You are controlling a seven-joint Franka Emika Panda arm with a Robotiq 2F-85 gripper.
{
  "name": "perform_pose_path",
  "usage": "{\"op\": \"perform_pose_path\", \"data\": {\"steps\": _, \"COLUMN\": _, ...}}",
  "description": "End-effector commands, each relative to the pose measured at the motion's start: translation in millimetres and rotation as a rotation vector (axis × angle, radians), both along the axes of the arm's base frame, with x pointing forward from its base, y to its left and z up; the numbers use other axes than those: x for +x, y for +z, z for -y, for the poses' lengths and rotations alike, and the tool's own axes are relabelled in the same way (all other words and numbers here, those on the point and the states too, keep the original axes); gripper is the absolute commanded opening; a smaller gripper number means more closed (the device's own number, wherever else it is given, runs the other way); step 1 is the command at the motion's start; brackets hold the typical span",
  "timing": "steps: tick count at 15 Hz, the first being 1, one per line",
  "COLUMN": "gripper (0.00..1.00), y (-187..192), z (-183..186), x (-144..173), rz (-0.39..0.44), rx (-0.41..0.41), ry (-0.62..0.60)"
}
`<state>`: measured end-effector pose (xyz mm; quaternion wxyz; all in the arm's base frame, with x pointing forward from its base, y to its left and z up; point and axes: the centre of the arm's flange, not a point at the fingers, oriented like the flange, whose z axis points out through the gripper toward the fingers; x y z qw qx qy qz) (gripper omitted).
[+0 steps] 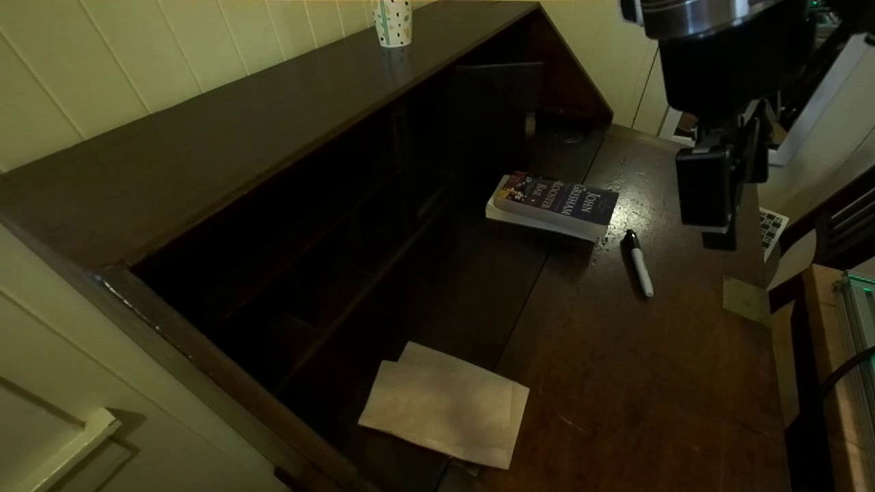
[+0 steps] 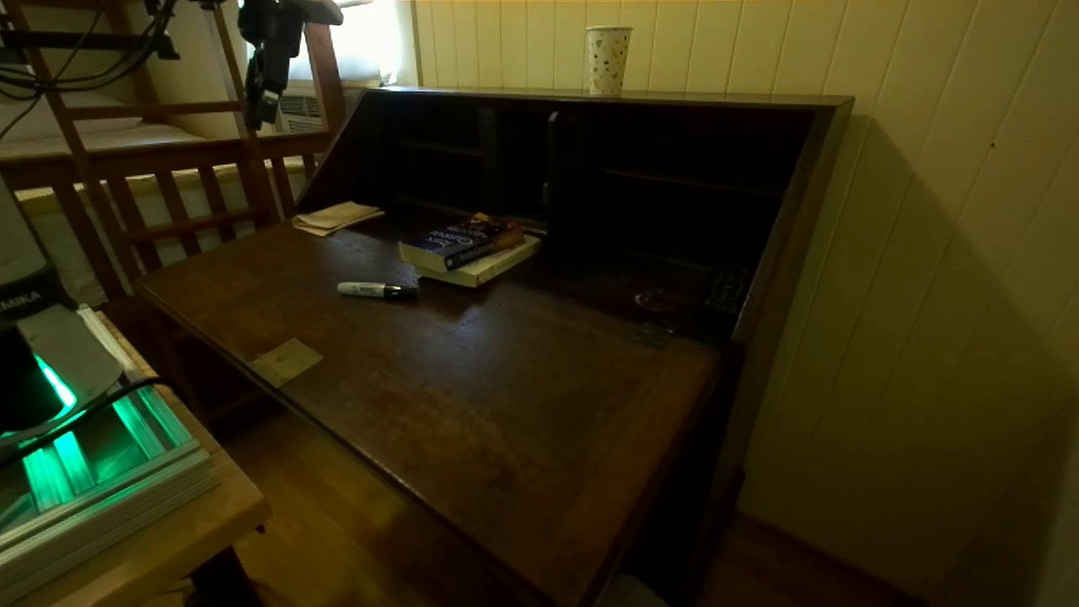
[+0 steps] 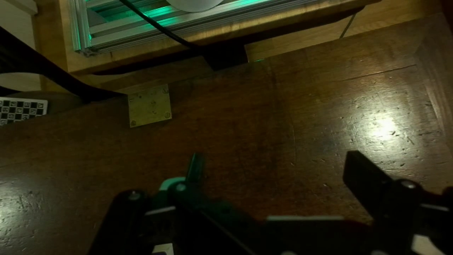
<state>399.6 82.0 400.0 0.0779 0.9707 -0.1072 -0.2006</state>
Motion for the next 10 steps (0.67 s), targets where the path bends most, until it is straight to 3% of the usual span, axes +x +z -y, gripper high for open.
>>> {"op": "perform_pose_path", "data": {"steps": 1, "gripper": 1.00, "y": 0.0, "z": 0.0, "x": 0.0, "rz": 0.000, "rx": 0.000, "ry": 0.000}}
{"op": "perform_pose_path", "data": {"steps": 5, "gripper": 1.00, "y": -7.5, "z": 3.8, "x": -2.3, "rz": 0.155, "rx": -0.093, "ry": 0.026}}
{"op": "perform_pose_path", "data": {"steps": 10, "gripper": 1.00, "y": -29.6, "z": 17.8, "x": -5.2, "rz": 0.319, "rx": -0.124, "ry": 0.051}}
